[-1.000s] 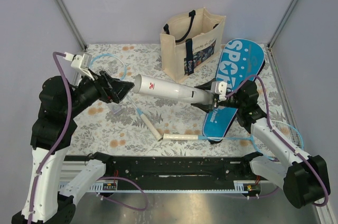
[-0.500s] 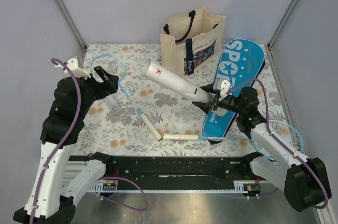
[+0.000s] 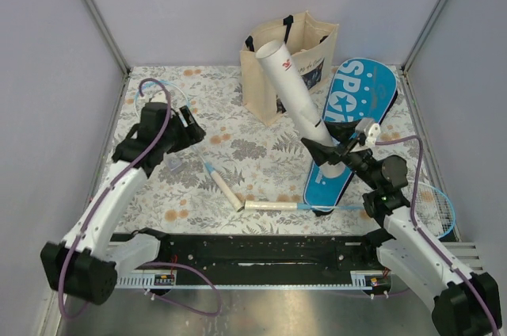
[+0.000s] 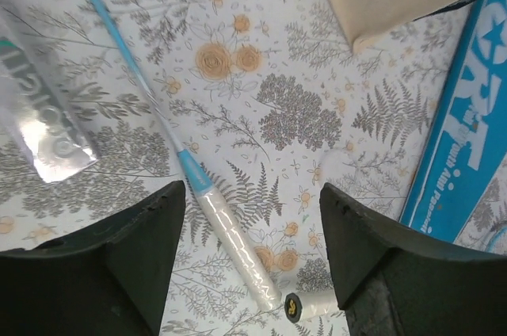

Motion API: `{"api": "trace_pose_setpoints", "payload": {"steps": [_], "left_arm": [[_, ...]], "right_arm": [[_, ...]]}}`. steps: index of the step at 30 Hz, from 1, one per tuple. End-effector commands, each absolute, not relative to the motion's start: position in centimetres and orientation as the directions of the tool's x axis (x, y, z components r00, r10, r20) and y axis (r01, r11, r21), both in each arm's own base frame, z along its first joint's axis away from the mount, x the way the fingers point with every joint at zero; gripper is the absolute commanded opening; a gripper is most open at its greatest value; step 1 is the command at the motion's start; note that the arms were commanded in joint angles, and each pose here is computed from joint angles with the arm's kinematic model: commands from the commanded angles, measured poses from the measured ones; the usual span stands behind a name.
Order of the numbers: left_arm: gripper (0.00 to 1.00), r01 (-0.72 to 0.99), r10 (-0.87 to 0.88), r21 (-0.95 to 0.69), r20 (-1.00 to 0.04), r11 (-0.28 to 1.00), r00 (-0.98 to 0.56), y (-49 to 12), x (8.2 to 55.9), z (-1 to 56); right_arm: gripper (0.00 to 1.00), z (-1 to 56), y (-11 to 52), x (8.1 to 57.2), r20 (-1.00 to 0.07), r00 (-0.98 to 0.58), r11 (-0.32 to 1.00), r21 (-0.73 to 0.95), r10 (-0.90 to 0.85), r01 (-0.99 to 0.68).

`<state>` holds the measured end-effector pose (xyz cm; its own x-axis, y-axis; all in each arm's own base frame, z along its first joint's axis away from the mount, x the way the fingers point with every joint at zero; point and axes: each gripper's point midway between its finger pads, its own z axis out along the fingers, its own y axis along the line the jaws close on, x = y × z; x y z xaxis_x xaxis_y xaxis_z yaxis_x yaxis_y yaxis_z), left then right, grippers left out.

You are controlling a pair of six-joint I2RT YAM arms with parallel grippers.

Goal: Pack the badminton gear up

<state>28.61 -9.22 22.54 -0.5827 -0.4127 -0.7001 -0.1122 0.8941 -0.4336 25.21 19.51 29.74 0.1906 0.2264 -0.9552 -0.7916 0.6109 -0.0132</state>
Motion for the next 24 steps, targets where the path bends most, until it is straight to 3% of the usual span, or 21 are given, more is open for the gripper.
{"api": "trace_pose_setpoints", "payload": {"steps": [1, 14, 24], "left_arm": [[0.71, -0.066, -0.425, -0.513, -0.626, 0.856, -0.654, -14.2, 31.3, 20.8], [0.52, 0.034, -0.246, -0.417, -0.598, 0.908, -0.763, -25.8, 34.0, 13.2], [0.40, 0.025, -0.167, -0.330, -0.542, 0.944, -0.824, -29.6, 34.2, 7.5]], "right_arm": [[0.38, 35.8, 16.5, 25.0, -0.874, 0.267, 0.705, 0.114, 0.406, -0.700], [0.36, 35.6, 14.5, 23.5, -0.876, 0.309, 0.764, 0.099, 0.372, -0.637], [0.34, 35.5, 14.0, 23.0, -0.877, 0.357, 0.789, 0.040, 0.321, -0.613]]}}
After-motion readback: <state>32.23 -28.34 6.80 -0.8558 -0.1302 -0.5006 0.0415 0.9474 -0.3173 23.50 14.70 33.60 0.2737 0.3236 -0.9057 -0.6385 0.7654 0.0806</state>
